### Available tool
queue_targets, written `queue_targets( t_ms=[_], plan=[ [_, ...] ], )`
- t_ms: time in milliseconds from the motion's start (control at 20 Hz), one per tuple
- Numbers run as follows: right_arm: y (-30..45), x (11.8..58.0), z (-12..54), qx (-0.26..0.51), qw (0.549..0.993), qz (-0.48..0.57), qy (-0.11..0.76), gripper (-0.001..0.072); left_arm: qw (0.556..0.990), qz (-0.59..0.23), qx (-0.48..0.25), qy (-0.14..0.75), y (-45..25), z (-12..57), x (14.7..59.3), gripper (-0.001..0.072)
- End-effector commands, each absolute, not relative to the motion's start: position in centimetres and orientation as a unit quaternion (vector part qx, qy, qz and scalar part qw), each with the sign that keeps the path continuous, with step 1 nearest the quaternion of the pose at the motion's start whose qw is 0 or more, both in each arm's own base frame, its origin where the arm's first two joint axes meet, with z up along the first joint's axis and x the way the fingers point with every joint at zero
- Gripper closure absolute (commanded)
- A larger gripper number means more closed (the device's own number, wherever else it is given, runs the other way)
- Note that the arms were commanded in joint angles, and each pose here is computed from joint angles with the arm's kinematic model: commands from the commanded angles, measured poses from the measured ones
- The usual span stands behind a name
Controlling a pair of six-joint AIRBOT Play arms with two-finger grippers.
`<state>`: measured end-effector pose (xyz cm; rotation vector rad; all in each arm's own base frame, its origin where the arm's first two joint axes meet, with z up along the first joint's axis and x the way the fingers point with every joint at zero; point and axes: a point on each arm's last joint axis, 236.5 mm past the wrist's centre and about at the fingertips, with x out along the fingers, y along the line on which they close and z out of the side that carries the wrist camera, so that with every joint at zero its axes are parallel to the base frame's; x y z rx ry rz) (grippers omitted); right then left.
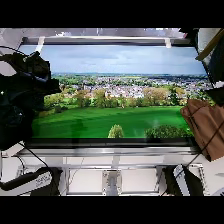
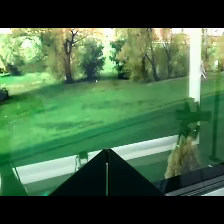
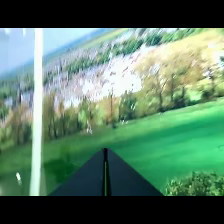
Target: Fold the clothes and pants, and hang the long-sleeved shirts on hangers.
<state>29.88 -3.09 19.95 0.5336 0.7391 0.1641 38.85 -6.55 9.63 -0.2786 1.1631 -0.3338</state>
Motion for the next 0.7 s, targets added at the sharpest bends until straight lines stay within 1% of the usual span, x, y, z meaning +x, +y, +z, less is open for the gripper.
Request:
queue_targets(
  t_ms=[0,150,650],
  plan=[
    [1.3,28.6,18.4,0.169,0.886,0.136,0.409,0.0661,0.813,-0.162,-0.128,0.545,-6.8,11.1,37.3,0.0692],
    [1.5,28.4,17.7,0.143,0.884,0.135,0.423,0.0661,0.794,-0.173,-0.139,0.566,-7.5,11.2,35.7,0.0692],
    [1.1,28.9,17.9,0.144,0.891,0.125,0.413,0.0661,0.793,-0.173,-0.139,0.567,-7.5,11.1,35.7,0.0692]
  ],
)
